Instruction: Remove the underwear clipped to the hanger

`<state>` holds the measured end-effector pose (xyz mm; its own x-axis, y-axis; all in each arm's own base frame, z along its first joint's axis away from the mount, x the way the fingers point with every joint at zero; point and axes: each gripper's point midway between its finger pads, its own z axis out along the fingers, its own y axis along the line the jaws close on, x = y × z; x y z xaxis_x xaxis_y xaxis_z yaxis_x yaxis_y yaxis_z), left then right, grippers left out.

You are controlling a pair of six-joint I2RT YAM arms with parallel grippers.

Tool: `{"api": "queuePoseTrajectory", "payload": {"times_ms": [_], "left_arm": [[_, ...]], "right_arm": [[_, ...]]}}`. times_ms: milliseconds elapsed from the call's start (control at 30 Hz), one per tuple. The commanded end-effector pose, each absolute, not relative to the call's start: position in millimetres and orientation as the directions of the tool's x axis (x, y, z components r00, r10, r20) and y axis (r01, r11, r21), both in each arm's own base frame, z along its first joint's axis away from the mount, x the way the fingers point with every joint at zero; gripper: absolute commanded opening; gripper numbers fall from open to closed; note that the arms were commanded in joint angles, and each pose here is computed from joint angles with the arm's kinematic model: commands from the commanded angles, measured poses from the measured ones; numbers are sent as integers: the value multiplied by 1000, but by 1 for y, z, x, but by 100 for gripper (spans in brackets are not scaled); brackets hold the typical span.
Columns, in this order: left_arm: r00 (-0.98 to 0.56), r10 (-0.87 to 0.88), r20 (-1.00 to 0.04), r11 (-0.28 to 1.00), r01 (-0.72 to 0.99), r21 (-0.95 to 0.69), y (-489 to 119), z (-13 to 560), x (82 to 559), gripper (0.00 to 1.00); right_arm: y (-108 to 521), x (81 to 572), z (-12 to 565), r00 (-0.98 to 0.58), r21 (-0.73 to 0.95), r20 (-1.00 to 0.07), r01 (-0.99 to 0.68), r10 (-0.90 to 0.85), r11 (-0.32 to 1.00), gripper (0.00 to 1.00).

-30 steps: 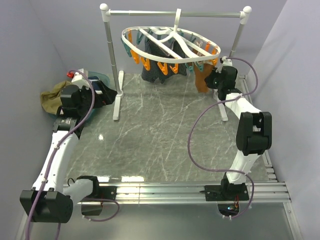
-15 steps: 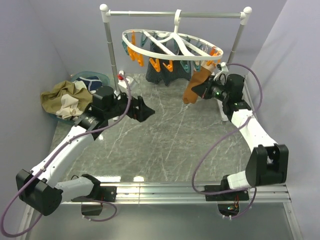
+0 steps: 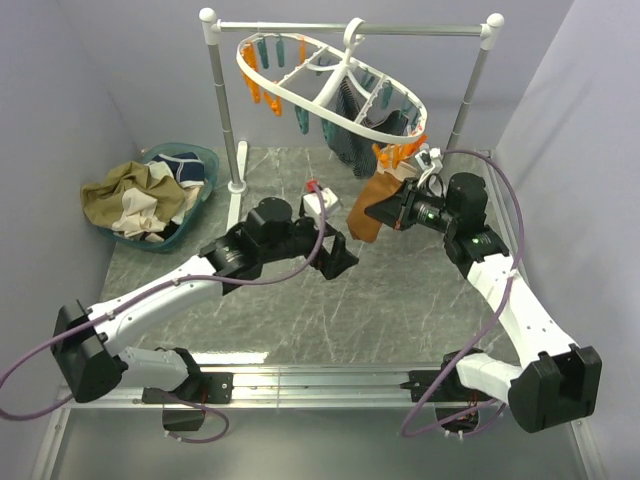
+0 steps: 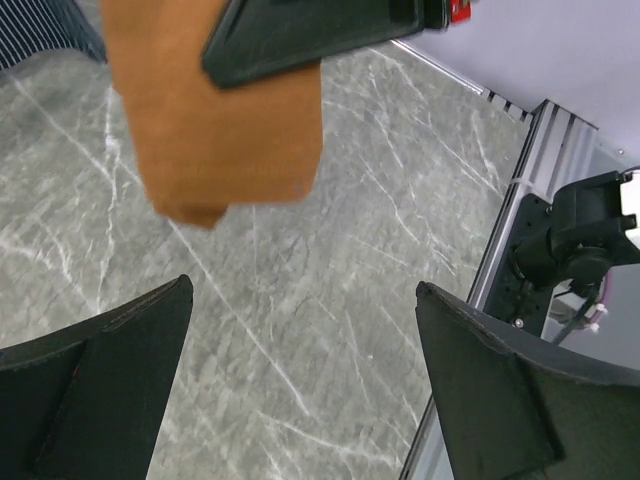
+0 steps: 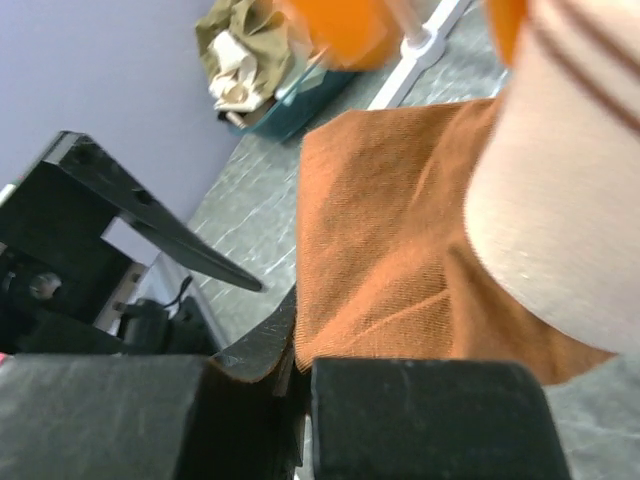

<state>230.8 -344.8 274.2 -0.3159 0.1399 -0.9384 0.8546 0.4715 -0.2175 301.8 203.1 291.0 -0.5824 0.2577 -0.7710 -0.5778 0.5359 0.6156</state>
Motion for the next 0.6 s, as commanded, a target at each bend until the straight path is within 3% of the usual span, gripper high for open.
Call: {"api": "queuePoseTrajectory", "payload": {"times_ms": [0,567], "left_arm": [[-199,72,-977,482,865,-141,-365,311,241,99],[-197,176,-965,551,832,-70,-416,277,249,99]], "right_arm": [[211,281,302,-600,636,-758,-595,255,491,0],[227,238,333,-678,715,-696,-622,237,319,0]]}}
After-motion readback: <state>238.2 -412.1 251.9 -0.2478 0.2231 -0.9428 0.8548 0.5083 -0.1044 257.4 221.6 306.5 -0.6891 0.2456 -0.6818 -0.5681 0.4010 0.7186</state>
